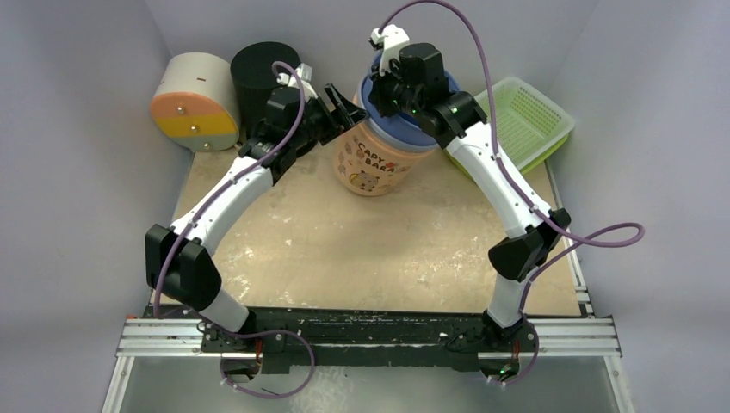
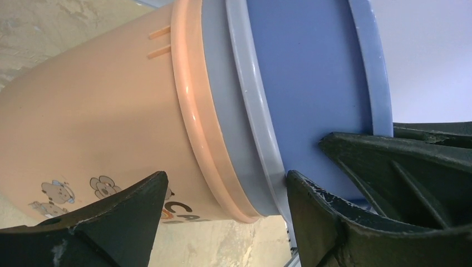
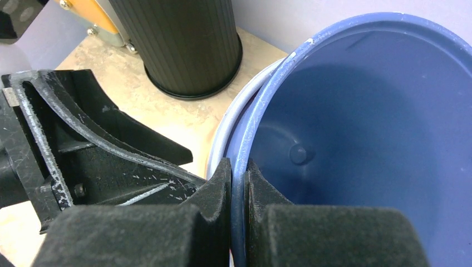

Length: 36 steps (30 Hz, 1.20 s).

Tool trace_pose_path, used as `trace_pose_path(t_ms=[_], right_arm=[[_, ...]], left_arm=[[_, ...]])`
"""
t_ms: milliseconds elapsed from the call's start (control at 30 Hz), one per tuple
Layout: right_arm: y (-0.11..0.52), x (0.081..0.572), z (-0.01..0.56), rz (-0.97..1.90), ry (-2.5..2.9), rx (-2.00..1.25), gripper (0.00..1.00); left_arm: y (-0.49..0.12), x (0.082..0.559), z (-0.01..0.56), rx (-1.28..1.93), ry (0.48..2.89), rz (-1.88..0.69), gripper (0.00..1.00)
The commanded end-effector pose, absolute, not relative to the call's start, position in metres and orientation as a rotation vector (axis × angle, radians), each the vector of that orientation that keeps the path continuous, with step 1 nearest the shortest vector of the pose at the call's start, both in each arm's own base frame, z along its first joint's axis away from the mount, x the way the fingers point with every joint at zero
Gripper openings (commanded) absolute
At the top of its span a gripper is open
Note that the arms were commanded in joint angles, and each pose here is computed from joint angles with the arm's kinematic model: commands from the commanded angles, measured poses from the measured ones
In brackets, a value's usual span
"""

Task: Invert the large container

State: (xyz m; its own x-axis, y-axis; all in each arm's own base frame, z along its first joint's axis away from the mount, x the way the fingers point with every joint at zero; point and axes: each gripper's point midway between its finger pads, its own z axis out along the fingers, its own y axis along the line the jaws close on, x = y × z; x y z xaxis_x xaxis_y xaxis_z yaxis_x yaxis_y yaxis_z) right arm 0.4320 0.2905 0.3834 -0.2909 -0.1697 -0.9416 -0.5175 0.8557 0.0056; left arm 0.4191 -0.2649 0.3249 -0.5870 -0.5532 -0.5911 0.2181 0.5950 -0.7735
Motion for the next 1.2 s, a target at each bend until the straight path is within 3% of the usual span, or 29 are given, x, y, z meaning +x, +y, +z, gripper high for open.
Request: trace_pose_path(t_ms=[0,333,1167], right_arm=[[0.292,0.42,0.472,0.439,1.605,-0.484,0.0],[0.293,0.399,0.487,0.493,1.587,-0.537,0.0],[0.247,0.351,0.607,0.469,1.297,-0.46,0.0]], left_arm=[[-0.273,0.429,0.347,-0.211,1.841,-1.1,0.75],[-0.28,0.44,0.314,-0.192,1.922,-1.031,0.76],[-0.253,0.426,0.134,-0.257,2.237,-0.76,0.75]])
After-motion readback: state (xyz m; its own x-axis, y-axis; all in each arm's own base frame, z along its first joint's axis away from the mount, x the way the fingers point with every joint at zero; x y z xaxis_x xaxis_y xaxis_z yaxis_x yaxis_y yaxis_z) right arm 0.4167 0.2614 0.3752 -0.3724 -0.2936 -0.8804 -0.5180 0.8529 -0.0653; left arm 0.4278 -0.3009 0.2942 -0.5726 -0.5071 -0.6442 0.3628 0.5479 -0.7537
